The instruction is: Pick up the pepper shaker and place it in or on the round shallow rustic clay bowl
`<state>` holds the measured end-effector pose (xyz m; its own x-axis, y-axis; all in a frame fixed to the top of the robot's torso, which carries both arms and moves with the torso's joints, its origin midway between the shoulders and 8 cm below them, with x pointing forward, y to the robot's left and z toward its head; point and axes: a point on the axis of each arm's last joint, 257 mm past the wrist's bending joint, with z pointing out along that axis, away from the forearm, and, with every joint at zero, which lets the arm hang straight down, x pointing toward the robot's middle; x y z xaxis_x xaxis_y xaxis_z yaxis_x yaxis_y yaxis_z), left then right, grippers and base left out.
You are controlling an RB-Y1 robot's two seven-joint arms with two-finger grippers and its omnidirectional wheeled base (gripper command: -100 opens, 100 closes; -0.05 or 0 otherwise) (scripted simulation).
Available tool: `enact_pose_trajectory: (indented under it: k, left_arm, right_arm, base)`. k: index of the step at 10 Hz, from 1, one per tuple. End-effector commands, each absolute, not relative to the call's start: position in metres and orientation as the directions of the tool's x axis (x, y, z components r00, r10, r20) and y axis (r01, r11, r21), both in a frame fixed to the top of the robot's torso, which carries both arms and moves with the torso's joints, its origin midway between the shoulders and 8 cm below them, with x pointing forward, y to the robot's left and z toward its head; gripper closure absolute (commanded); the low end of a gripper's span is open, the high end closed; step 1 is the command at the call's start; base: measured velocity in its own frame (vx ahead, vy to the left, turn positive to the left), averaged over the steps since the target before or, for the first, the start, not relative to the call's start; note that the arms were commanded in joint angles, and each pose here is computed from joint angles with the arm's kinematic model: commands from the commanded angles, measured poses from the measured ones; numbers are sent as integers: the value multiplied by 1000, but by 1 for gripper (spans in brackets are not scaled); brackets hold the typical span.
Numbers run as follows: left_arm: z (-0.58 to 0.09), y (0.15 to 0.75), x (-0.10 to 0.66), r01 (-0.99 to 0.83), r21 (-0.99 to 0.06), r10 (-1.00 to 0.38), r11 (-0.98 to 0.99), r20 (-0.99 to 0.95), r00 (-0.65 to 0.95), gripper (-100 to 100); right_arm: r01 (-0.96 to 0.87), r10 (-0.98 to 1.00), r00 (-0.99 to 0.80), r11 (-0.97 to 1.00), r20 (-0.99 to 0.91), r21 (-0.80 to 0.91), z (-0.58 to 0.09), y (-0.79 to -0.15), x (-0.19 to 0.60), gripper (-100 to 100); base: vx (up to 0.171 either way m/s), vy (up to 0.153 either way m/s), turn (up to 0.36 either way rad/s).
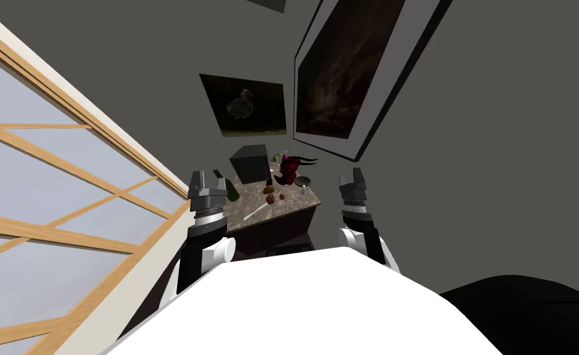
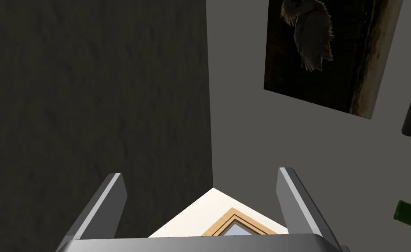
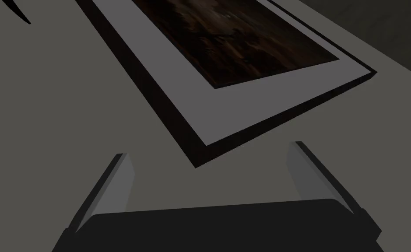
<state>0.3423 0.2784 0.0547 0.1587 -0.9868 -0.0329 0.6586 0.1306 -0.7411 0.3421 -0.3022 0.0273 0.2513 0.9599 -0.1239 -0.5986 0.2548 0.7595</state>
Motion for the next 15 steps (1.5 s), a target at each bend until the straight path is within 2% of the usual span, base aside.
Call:
enact_pose_trajectory:
  k: [1,9,15]
  left_arm:
    - [55,278,342,659,-741,-987,131,-33,159,0]
    - [55,278,342,659,-741,-987,130,-33,159,0]
    - [55,278,342,659,-741,-987,130,-33,159,0]
  right_arm:
    - [-570,954,241,289,-180,769,17,-299,350,-100]
    - [-332,852,200,523,-484,785,-75,-307,393,-100]
    - [-106,677,111,736,-727,669,-164,-340,417,-100]
  base:
    - [-21,4,80]
    - [-85,6,109]
    - [-123,22,145]
